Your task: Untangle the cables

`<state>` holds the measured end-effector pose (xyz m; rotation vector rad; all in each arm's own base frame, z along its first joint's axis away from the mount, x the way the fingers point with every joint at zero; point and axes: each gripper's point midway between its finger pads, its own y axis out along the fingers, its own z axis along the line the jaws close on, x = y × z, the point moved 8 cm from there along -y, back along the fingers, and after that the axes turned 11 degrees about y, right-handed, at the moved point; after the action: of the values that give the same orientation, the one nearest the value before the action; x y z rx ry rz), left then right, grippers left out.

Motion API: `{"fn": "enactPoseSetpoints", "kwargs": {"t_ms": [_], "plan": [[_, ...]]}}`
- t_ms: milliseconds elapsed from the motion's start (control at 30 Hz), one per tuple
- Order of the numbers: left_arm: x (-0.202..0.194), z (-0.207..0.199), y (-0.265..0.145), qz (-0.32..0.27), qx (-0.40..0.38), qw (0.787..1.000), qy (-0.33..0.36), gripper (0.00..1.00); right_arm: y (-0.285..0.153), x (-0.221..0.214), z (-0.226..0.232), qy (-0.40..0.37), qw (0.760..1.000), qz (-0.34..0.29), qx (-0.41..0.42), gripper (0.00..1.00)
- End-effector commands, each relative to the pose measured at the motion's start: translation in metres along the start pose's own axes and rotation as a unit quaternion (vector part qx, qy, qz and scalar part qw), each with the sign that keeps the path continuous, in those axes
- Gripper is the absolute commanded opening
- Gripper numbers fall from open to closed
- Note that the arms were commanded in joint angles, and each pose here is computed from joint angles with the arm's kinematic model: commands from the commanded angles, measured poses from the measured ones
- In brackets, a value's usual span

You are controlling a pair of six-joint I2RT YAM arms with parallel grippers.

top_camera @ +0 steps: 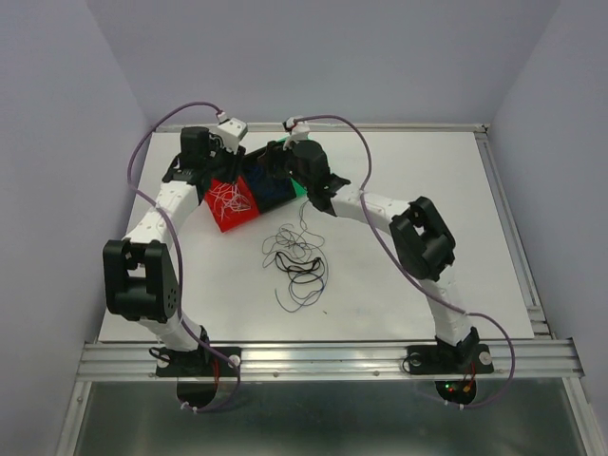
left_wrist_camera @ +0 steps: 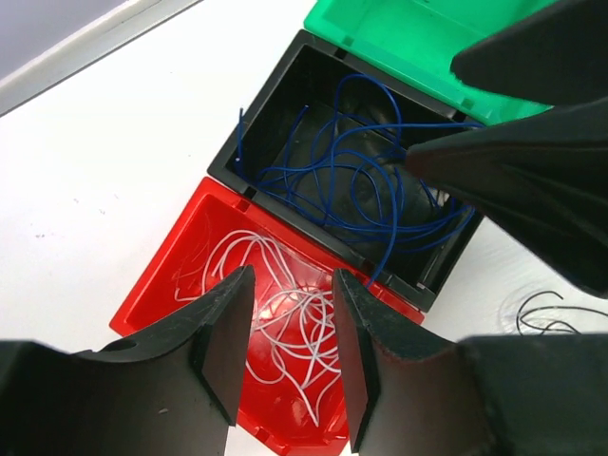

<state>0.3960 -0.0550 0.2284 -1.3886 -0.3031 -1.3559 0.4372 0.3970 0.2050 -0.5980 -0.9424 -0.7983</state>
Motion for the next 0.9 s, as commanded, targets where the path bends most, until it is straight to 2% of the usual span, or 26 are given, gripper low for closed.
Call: {"fn": "enactPoseSetpoints", "kwargs": {"t_ms": [0,100,200,300,467,600,733,867], "plan": [[0.005,-0.007,-0.011,-0.027,-0.023,0.999,0.032,0.53,-0.025,0.028,0.019,-0.007,0.999,-0.035,0.024,0.67],[0.000,-0.012,-0.012,-0.029,-0.037,0.998,0.039,0.55,-0.050,0.036,0.020,-0.015,0.999,-0.027,0.028,0.69],[-0.005,-0.023,-0.020,-0.043,-0.072,0.994,0.067,0.59,-0.078,0.024,0.015,-0.029,0.999,0.032,0.028,0.71],[-0.005,-0.036,-0.036,-0.074,-0.097,0.987,0.102,0.61,-0.138,-0.005,-0.005,-0.035,0.995,0.095,0.020,0.75],[-0.006,-0.062,-0.047,-0.098,-0.122,0.979,0.130,0.63,-0.194,-0.039,-0.022,-0.033,0.986,0.162,0.015,0.84],[-0.004,-0.083,-0.051,-0.109,-0.146,0.972,0.148,0.64,-0.218,-0.067,-0.025,-0.049,0.976,0.211,0.020,0.88],[-0.006,-0.111,-0.049,-0.115,-0.182,0.960,0.181,0.65,-0.234,-0.094,-0.031,-0.043,0.968,0.248,0.010,0.84],[-0.012,-0.125,-0.042,-0.102,-0.194,0.956,0.195,0.65,-0.240,-0.107,-0.036,-0.036,0.964,0.264,-0.002,0.71]]}}
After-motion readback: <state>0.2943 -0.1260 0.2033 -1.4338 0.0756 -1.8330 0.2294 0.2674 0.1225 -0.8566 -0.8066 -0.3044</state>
